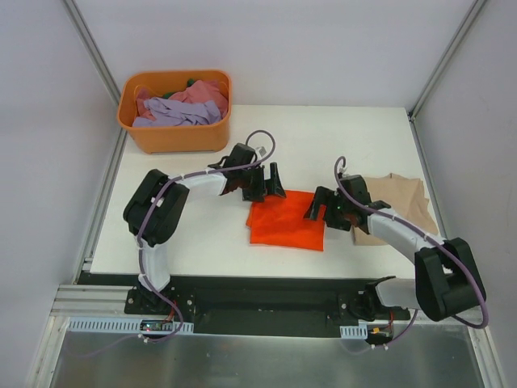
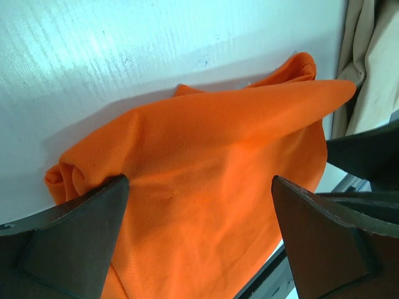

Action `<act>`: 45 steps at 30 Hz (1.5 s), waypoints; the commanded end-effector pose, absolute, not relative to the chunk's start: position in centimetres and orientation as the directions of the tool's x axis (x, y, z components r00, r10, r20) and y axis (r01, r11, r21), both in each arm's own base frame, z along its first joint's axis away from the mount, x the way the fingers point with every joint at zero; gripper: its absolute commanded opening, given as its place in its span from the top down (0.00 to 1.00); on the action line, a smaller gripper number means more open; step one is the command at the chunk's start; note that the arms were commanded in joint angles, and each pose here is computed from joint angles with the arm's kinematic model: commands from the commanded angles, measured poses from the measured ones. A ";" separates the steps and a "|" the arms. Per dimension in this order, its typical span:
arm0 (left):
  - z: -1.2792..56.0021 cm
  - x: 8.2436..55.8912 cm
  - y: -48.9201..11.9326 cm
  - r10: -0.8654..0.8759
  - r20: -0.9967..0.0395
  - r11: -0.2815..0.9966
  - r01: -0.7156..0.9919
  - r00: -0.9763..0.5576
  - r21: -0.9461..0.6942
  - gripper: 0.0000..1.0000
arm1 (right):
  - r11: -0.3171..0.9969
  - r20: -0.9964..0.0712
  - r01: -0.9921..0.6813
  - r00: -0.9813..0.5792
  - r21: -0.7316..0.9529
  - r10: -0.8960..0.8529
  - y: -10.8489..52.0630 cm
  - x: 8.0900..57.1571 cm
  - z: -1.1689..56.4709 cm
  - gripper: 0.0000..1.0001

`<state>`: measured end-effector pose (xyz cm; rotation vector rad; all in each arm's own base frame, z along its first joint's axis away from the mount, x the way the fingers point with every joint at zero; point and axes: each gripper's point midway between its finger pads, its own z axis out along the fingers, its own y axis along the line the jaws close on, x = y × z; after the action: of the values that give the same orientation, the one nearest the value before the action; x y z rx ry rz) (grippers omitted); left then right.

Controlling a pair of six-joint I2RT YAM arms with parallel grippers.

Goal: Fold and stack the t-shirts
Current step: Put the neatly folded tshirt into the corner of the board with the right arm

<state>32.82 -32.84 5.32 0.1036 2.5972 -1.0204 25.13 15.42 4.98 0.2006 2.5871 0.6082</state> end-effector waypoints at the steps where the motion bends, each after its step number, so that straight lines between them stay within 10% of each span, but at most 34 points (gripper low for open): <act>1: 3.6 32.4 -32.3 -0.076 -0.270 0.748 0.124 -0.960 -0.652 0.01 | 0.869 -0.352 0.046 -0.903 0.492 0.247 16.8 24.6 3.7 0.03; 28: 14.5 25.3 -25.7 -0.182 -0.533 0.740 0.242 -0.826 -0.628 0.01 | 0.998 -0.337 -0.038 -0.940 -0.057 -0.055 18.3 21.9 -0.7 0.41; 36: 12.6 21.8 -20.2 -0.273 -0.558 0.805 0.131 -0.783 -0.579 0.01 | 0.971 -0.363 -0.146 -0.908 -0.192 -0.208 18.7 23.0 -0.1 0.96; 45: 12.7 21.7 -17.0 -0.320 -0.628 0.853 0.072 -0.709 -0.516 0.01 | 0.791 -0.402 -0.088 -0.824 -0.605 -0.399 11.4 25.4 9.2 1.00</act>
<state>21.22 -18.71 13.51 -0.1258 2.2715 -0.7828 24.62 17.20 3.30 -0.2874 2.6214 -0.3689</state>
